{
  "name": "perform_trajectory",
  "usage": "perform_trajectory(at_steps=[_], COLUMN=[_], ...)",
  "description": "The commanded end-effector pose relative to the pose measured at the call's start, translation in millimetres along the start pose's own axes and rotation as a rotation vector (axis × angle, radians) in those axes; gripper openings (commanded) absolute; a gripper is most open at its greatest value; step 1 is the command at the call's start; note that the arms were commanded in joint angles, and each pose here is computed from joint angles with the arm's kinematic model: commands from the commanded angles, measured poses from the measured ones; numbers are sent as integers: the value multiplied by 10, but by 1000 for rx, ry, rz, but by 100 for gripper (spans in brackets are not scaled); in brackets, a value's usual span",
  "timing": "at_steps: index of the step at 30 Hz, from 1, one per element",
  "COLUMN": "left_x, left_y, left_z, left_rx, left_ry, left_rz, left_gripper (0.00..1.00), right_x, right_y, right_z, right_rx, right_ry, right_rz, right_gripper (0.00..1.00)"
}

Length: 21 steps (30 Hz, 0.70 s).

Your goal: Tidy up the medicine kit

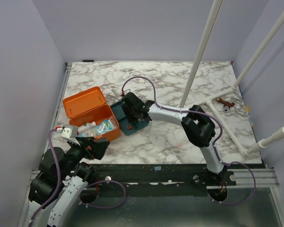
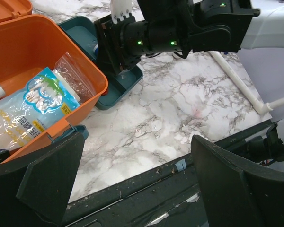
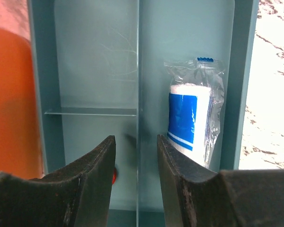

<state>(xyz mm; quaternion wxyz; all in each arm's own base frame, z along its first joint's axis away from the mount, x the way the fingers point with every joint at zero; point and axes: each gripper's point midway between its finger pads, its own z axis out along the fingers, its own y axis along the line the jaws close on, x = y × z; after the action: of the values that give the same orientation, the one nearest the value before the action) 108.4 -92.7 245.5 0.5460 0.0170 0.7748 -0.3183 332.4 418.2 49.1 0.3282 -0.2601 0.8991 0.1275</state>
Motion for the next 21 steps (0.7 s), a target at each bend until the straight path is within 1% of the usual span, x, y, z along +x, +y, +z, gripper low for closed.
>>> perform_trajectory(at_steps=[1,9,13,16,18,19,21], left_x=[-8,10,10,8,9,8,8], left_y=[-51,-52,-56,-55,-57,-57,-54], left_z=[17,45,45,43,42,41,43], left_rx=[33,31,34,34,35,35,34], left_ry=[-3,15,15,13,13,13,13], left_rz=[18,19,21,21,21,22,21], left_gripper=[98,98,98,98,98,98,98], right_x=[116,232,264,289,285,272,246], right_y=[-80,-147,-174,-198,-237,-257,-288], right_z=[162,301,352,380,390,387,357], right_rx=[33,76,92,105,128,138,153], right_ry=[46,75,84,89,84,79,67], right_rz=[-23,-34,-37,-41,-44,-47,-48], right_gripper=[42,35,28,17,8,1,1])
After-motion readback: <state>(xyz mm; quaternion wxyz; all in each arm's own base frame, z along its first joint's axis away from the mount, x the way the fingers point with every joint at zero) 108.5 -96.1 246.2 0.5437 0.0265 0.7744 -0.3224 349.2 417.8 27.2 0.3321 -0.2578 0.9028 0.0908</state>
